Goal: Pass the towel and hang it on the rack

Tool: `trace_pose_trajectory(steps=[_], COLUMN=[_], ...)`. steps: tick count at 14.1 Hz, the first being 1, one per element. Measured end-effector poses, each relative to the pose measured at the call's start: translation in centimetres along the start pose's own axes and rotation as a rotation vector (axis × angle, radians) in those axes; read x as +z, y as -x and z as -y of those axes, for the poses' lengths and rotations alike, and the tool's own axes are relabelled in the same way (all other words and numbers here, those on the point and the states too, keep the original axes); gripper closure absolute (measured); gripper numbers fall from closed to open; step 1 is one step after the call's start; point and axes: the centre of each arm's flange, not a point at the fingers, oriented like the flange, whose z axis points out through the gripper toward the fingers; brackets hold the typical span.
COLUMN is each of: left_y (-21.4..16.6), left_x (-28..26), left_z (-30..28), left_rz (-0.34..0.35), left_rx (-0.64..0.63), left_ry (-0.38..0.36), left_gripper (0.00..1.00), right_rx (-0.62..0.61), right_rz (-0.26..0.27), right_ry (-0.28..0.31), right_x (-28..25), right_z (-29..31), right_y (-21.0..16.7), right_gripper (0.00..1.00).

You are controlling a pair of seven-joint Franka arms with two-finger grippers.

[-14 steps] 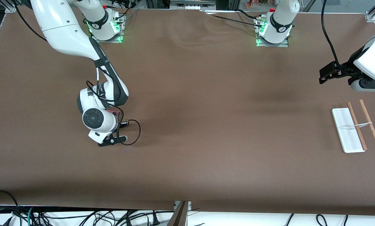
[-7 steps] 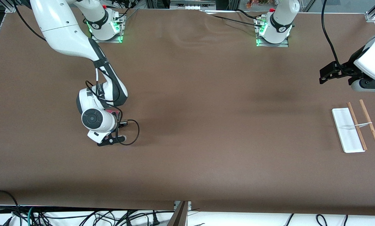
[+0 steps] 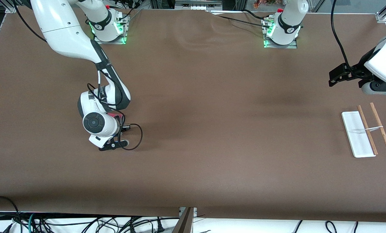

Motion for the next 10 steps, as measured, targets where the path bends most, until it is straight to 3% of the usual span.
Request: trace_pose_trajectory(steps=[10], left_y=[-0.09], left_x=[0.16], left_z=[0.03], left_rz=[0.003], left_rx=[0.0], left_ry=[0.0], left_gripper=[0.0], right_rx=[-0.006], right_rz=[0.001], right_ry=[0.009], right_x=[0.1], right_z=[-0.01], right_y=[0.03], right_gripper=[0.83])
